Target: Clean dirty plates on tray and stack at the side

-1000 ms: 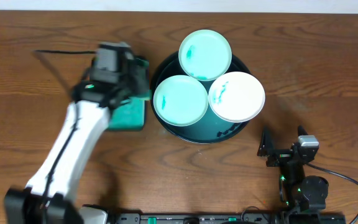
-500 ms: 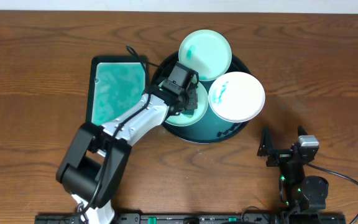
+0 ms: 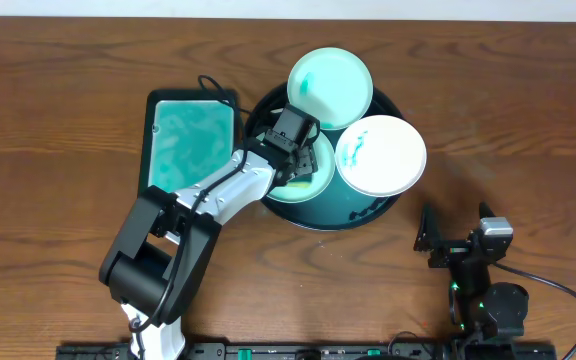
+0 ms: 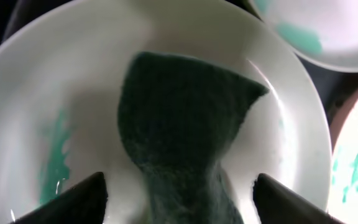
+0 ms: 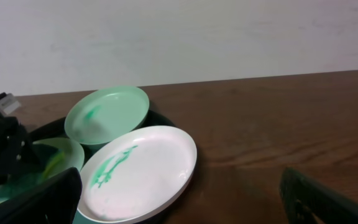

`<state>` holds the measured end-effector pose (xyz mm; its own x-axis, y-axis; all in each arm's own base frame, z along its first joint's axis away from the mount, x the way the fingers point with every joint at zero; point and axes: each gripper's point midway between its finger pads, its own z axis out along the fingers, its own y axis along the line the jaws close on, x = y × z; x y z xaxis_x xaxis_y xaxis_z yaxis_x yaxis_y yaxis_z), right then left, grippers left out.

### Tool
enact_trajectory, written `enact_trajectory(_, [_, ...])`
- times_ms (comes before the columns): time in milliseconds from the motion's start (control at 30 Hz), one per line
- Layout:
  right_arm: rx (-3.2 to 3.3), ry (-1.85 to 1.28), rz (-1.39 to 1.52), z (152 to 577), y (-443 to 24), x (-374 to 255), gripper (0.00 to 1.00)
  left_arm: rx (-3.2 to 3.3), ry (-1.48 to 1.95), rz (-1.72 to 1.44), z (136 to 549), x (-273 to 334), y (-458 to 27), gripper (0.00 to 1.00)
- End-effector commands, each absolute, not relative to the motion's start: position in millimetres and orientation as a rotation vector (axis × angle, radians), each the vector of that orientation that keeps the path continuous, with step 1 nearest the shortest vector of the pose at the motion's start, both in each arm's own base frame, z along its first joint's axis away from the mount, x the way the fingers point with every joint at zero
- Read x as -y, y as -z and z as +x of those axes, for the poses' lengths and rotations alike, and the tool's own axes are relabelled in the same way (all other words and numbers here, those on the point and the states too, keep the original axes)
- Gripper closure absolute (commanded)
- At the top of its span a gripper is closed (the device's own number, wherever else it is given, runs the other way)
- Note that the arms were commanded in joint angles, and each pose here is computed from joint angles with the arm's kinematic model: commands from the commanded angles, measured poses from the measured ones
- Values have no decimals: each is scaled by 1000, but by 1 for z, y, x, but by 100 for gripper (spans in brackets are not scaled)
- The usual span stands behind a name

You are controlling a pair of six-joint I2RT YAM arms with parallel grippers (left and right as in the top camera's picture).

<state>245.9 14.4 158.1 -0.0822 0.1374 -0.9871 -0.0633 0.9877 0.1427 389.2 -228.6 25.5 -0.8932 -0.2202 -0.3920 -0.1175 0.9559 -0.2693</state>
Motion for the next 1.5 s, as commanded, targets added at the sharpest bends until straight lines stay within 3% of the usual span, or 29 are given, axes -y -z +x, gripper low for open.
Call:
enact_trajectory(0, [-1644, -146, 54, 246, -157, -12, 1, -2588, 352, -232, 398, 225, -63, 21])
enact_trajectory(200, [-1644, -146, 54, 246, -157, -12, 1, -2423, 444, -254, 403, 208, -146, 21])
enact_trajectory(400, [-1644, -146, 54, 246, -157, -12, 1, -2292, 335, -421, 401, 133, -205, 21])
enact_trajectory(767, [-1640, -167, 51, 246, -158, -14, 1, -2362, 134, -669, 383, 41, -188, 21])
enact_trajectory(900, [-1596, -486, 116, 242, -173, -42, 1, -2355, 127, -688, 384, 35, -188, 20])
enact_trajectory(1067, [-1276, -633, 176, 231, -250, -38, 1, -2355, 127, -688, 384, 35, -188, 21])
enact_trajectory(1267, [-900, -459, 64, 187, -348, -24, 1, -2356, 126, -687, 383, 35, -188, 20])
enact_trajectory(1467, [-1157, -247, -42, 216, -387, -28, 1, -2357, 126, -687, 383, 35, -188, 20])
